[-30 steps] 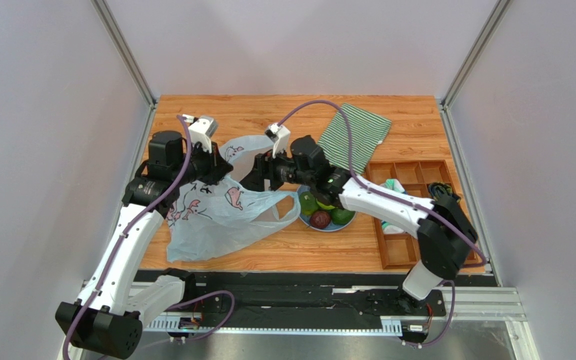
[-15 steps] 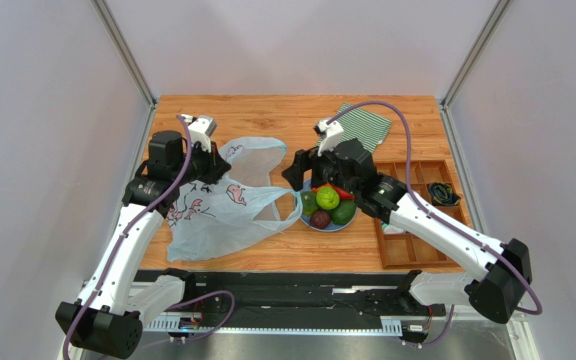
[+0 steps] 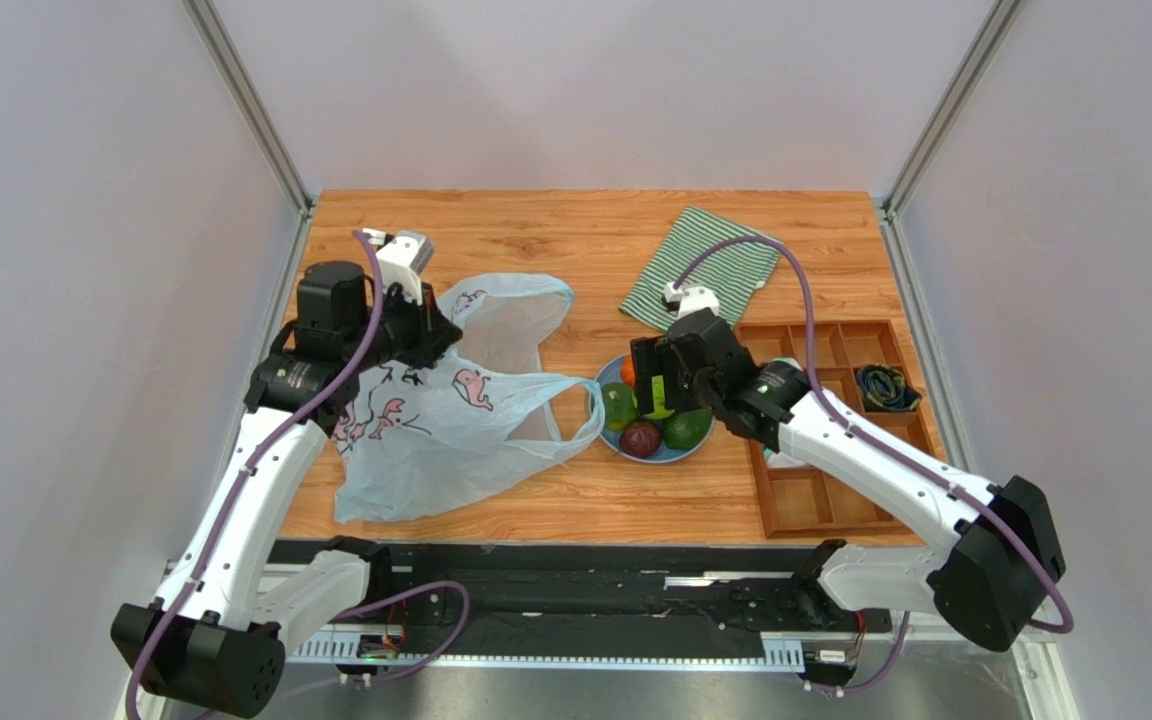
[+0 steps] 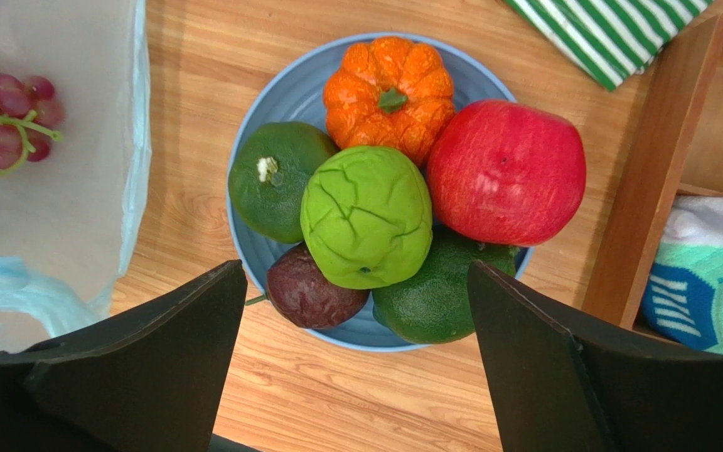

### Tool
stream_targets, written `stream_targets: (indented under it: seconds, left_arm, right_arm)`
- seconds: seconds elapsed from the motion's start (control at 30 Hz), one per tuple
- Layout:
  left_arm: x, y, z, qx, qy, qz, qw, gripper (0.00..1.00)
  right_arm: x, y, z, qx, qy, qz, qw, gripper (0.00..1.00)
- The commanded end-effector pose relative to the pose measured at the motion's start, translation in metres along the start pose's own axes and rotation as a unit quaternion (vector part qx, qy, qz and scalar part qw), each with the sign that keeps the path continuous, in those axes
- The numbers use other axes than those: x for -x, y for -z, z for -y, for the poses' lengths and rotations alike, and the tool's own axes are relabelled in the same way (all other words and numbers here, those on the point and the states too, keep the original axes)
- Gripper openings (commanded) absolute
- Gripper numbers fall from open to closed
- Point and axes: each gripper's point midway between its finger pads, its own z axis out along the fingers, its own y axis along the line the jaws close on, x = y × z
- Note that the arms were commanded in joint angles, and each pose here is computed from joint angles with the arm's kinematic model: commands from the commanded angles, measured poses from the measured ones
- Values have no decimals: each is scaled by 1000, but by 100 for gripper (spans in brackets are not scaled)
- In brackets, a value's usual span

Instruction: Place the fruits into the plastic bag

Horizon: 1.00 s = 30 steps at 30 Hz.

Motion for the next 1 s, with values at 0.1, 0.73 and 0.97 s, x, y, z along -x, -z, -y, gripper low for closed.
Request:
stream_targets:
  seconds: [0.1,0.73,0.97]
  left_arm:
    - [15,7,1,2,-17,22,1000,0]
    - [15,7,0,4,-19,22,1000,0]
    - [15,7,0,4,-18,21,1000,0]
  right_arm:
    - [-3,-17,-2,-15,-6,-18,1000,91]
    - [-14,-46,-4,-28,-9,-48,998,87]
    - [-15,-49,-4,-28,-9,-50,998,76]
